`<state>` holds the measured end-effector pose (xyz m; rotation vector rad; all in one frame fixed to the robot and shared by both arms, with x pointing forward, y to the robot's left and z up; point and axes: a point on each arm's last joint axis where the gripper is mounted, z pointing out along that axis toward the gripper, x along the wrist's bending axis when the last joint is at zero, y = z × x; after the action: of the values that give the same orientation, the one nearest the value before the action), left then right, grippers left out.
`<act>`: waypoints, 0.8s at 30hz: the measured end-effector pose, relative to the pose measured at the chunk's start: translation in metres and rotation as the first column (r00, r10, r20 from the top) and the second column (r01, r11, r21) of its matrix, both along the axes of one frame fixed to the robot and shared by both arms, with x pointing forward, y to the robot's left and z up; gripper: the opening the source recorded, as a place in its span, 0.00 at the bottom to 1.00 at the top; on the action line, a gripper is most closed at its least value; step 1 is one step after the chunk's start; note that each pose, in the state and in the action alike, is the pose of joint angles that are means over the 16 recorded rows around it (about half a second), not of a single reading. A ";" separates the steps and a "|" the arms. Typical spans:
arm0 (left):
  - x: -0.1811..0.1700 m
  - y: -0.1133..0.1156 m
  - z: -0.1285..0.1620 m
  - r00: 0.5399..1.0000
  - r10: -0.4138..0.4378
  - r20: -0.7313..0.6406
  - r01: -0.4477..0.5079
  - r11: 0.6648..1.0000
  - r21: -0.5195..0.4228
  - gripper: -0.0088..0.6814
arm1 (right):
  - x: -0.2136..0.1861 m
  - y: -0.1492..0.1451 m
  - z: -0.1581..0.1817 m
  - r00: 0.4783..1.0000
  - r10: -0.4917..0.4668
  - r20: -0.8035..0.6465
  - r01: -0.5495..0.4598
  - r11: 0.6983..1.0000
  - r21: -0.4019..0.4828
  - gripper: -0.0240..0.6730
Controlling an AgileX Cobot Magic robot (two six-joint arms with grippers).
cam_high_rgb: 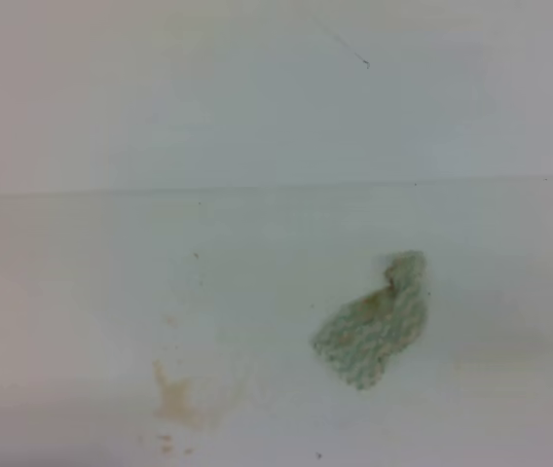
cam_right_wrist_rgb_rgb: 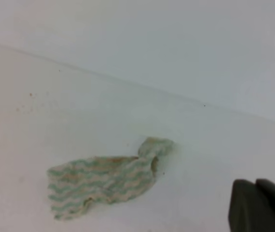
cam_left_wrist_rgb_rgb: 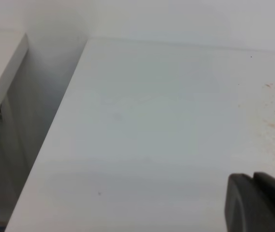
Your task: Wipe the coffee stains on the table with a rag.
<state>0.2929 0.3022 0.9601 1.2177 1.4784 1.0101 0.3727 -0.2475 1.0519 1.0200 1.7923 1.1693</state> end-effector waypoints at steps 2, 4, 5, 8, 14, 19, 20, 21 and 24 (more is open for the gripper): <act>0.000 0.000 0.000 1.000 0.000 0.000 0.000 1.000 0.000 0.01 | -0.002 -0.001 -0.007 1.000 -0.002 0.012 0.002 1.000 0.006 0.04; 0.000 0.000 -0.001 1.000 0.000 0.000 0.000 1.000 0.000 0.01 | -0.003 -0.001 -0.012 1.000 -0.003 0.014 0.002 1.000 0.008 0.04; 0.000 0.000 -0.001 1.000 0.000 0.000 0.000 1.000 0.000 0.01 | -0.003 -0.001 -0.013 1.000 -0.003 0.015 0.003 1.000 0.009 0.04; 0.000 0.000 -0.003 1.000 0.000 0.001 0.000 1.000 0.000 0.01 | -0.003 -0.001 -0.015 1.000 -0.003 0.011 0.003 1.000 0.008 0.04; 0.000 0.000 -0.004 1.000 0.000 0.001 0.000 1.000 0.000 0.01 | -0.008 -0.003 -0.014 1.000 -0.003 0.009 0.003 1.000 0.008 0.04; 0.000 0.000 -0.004 1.000 0.000 0.000 0.000 1.000 0.000 0.01 | -0.020 -0.008 -0.007 0.999 -0.005 0.040 0.004 1.000 0.023 0.04; 0.000 0.000 -0.004 1.000 0.000 0.000 0.000 1.000 0.000 0.01 | -0.024 -0.009 -0.006 0.999 -0.007 0.050 0.005 1.000 0.028 0.04; 0.000 0.000 -0.003 1.000 0.000 0.000 0.000 1.000 0.000 0.01 | -0.027 -0.011 -0.004 0.998 -0.013 0.063 0.010 0.999 0.035 0.04; 0.000 0.000 -0.001 1.000 0.000 -0.001 0.000 1.000 0.000 0.01 | -0.039 -0.018 0.002 0.993 -0.039 0.111 0.033 0.998 0.057 0.04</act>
<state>0.2928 0.3022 0.9588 1.2181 1.4790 1.0096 0.3338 -0.2658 1.0542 0.9949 1.6561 1.2349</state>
